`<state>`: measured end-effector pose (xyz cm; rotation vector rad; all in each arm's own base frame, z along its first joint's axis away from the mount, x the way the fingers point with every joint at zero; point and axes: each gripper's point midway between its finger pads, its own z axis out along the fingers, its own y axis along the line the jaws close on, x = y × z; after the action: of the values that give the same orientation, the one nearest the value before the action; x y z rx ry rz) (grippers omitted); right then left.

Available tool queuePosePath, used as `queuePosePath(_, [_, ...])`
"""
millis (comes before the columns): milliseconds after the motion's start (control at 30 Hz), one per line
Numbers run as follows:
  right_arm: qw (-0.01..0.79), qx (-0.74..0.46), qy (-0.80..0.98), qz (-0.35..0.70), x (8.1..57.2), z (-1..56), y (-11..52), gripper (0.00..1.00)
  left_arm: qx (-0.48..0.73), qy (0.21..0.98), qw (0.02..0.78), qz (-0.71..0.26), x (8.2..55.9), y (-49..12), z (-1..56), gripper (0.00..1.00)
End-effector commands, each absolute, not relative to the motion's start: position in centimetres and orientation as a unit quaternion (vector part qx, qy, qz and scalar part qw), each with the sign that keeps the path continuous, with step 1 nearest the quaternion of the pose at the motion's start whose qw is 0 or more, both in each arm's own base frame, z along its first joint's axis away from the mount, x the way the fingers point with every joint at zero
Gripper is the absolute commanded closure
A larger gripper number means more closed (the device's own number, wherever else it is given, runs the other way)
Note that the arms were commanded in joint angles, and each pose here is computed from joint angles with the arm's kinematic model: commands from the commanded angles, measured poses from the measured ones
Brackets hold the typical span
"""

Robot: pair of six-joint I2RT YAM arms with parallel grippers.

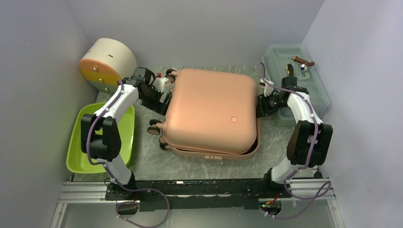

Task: Open, take out, and arrange the luggage
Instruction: Adjust the luggage at the center of the board.

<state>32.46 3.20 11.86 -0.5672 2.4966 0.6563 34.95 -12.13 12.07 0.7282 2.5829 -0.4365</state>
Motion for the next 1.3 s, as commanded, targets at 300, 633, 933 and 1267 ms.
queuePosePath(300, [0.309, -0.186, 0.899, 0.249, 41.3, 13.1, 6.0, 0.73, 0.266, 0.897, 0.235, -0.264, 39.5, -20.1, 12.6, 0.01])
queuePosePath(633, [0.360, -0.137, 0.896, 0.220, 49.4, 15.9, 4.7, 0.79, 0.266, 0.893, 0.244, -0.268, 45.8, -22.6, 11.8, 0.01])
queuePosePath(933, [0.377, -0.126, 0.889, 0.225, 52.5, 17.3, 4.9, 0.81, 0.267, 0.893, 0.268, -0.245, 49.7, -24.0, 10.9, 0.01])
queuePosePath(1267, [0.385, -0.144, 0.883, 0.228, 53.0, 17.7, 6.1, 0.82, 0.246, 0.891, 0.332, -0.191, 55.2, -23.8, 11.9, 0.01])
